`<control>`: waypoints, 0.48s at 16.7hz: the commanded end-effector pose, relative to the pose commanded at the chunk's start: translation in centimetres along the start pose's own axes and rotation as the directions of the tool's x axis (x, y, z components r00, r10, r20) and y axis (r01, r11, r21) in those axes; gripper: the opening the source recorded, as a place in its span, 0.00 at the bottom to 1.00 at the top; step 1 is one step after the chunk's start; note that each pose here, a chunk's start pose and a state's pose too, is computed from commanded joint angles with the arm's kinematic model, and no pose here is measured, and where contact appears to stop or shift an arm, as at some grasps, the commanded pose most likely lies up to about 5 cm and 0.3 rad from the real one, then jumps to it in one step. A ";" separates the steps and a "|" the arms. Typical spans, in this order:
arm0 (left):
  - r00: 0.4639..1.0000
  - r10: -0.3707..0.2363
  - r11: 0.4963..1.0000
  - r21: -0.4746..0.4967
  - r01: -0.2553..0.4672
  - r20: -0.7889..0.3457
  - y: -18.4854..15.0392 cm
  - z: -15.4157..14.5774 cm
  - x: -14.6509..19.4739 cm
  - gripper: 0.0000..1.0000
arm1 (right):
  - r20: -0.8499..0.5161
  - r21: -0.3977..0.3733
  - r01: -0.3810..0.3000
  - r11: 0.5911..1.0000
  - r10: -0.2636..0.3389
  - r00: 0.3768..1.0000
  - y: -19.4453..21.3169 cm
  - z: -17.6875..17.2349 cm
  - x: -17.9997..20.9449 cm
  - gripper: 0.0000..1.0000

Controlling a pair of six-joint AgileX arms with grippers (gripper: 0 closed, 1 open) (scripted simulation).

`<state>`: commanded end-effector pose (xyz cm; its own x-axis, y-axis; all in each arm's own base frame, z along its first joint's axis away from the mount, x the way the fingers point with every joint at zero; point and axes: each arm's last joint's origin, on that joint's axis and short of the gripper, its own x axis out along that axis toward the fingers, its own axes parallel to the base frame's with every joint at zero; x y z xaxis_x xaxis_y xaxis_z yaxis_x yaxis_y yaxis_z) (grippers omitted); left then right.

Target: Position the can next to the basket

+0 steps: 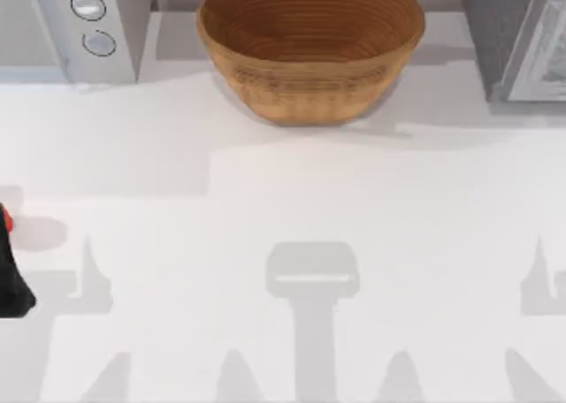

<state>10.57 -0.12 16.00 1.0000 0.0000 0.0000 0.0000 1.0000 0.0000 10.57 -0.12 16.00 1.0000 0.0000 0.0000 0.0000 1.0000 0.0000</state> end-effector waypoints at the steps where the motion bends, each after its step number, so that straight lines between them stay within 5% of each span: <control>1: 1.000 0.000 1.000 0.000 0.000 0.000 0.0 0.0 0.0 1.00 | 0.000 0.000 0.000 1.000 0.000 1.000 0.0 0.0 0.0 1.00; 4: 1.000 0.002 1.000 0.012 -0.002 -0.030 0.0 0.1 0.1 1.00 | 0.000 0.000 0.000 1.000 0.000 1.000 0.0 0.0 0.0 1.00; 8: 0.978 0.007 0.996 0.086 0.012 -0.209 0.1 0.8 0.7 1.00 | 0.000 0.000 0.000 1.000 0.000 1.000 0.0 0.0 0.0 1.00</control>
<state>11.24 0.02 16.77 0.9779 0.0065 -0.2091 0.0118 0.9962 0.0865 10.57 -0.12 16.00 1.0000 0.0000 0.0000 0.0000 1.0000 0.0000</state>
